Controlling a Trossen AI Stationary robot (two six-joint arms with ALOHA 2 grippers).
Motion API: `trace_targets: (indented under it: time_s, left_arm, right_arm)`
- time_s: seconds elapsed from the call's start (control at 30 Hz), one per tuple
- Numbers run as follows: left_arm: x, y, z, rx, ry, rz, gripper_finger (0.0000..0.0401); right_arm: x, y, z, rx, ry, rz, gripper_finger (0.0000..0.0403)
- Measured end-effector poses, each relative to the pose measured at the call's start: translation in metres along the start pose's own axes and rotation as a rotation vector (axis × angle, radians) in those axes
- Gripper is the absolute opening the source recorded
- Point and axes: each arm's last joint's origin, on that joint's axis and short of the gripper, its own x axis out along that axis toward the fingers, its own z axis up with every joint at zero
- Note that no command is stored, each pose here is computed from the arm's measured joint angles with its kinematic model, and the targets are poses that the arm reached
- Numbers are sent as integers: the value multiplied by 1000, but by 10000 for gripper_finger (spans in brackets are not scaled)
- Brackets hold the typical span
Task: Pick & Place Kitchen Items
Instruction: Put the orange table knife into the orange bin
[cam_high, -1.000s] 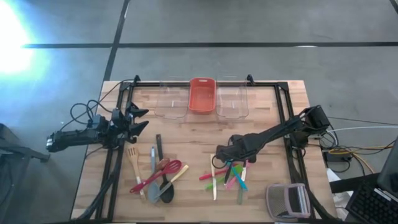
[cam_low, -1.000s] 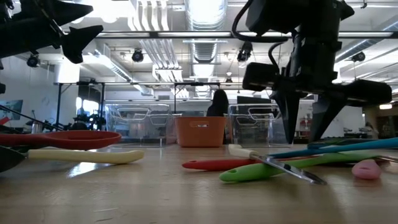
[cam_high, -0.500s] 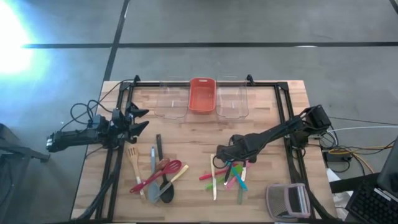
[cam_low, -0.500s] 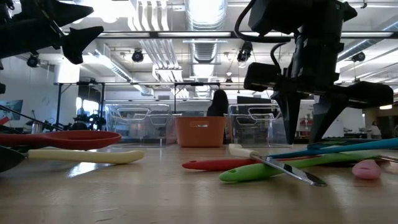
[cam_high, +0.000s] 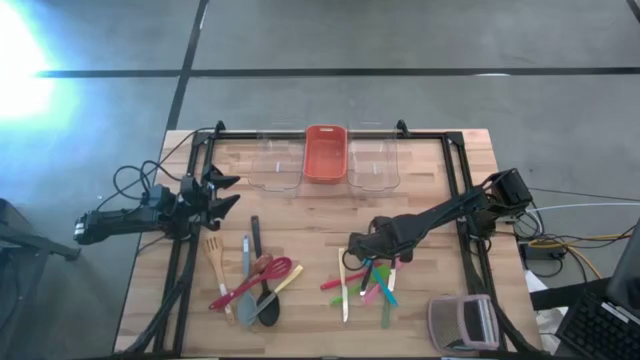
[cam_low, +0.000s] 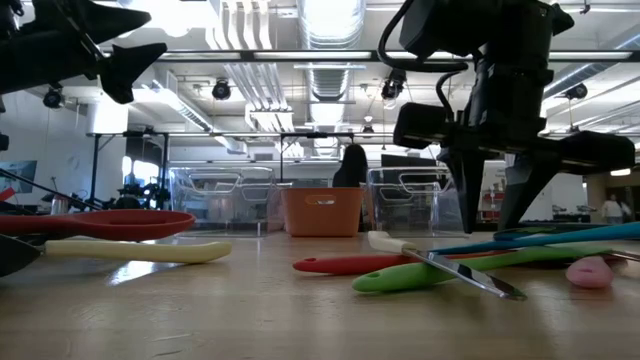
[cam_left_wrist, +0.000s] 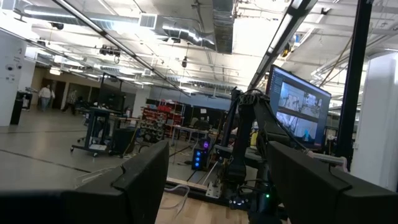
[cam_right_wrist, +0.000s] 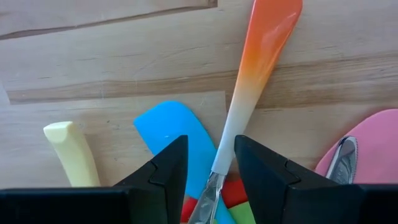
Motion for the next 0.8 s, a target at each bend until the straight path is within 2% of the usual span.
trace_targets:
  time_s: [0.13,0.5,0.8]
  left_arm:
    - [0,0,0,0,3,0,273]
    - [0,0,-1,0,6,1,273]
    - [0,0,-1,0,7,1,273]
  right_arm:
    - [5,-4,1,-1,7,-50,132]
    - [6,-8,2,16,11,-64,132]
    - [30,-7,-2,1,33,-150,132]
